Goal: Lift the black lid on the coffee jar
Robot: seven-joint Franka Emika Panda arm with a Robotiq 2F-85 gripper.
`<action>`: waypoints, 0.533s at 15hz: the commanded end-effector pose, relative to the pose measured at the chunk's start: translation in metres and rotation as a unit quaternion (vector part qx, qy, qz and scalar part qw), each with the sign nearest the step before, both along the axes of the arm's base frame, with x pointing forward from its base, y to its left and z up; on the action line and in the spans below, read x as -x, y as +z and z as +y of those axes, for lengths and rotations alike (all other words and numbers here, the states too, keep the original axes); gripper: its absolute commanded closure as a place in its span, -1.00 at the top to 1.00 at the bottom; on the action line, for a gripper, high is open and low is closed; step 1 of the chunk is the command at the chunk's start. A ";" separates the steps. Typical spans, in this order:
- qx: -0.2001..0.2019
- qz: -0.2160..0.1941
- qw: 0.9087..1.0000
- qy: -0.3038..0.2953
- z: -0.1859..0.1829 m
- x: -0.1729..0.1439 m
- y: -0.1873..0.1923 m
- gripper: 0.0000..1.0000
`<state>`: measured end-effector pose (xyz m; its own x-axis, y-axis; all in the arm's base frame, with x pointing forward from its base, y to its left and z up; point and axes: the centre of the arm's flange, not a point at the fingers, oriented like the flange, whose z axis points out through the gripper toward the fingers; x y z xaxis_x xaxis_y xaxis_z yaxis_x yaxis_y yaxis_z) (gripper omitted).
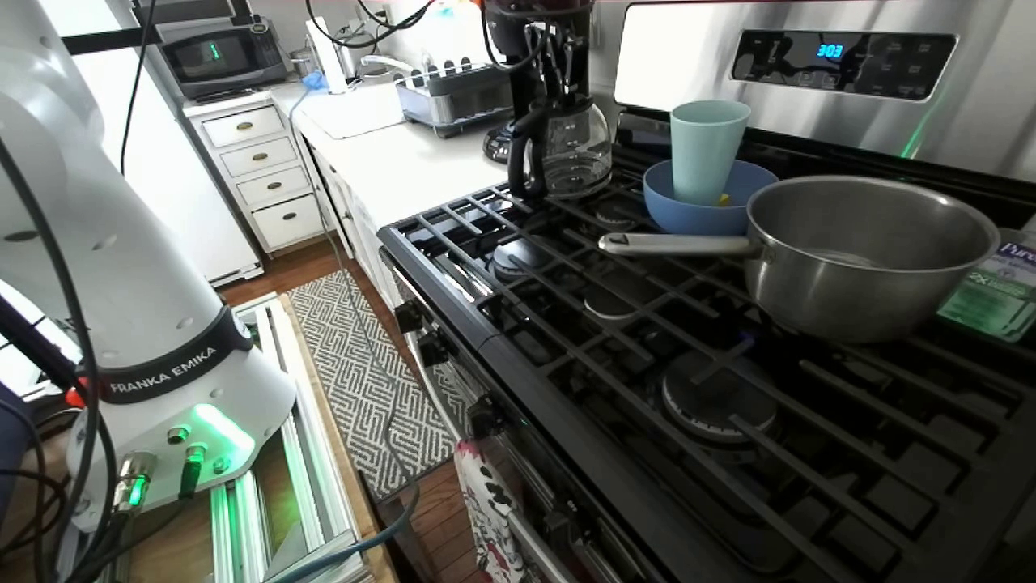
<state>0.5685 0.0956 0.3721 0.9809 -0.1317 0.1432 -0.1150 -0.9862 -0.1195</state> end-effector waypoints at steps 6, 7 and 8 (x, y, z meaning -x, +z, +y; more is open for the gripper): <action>0.004 0.007 1.000 0.000 0.004 -0.007 -0.005 -0.35; 0.008 0.007 1.000 0.001 0.004 -0.007 -0.004 -0.50; 0.014 0.006 1.000 0.001 0.003 -0.007 -0.001 -0.65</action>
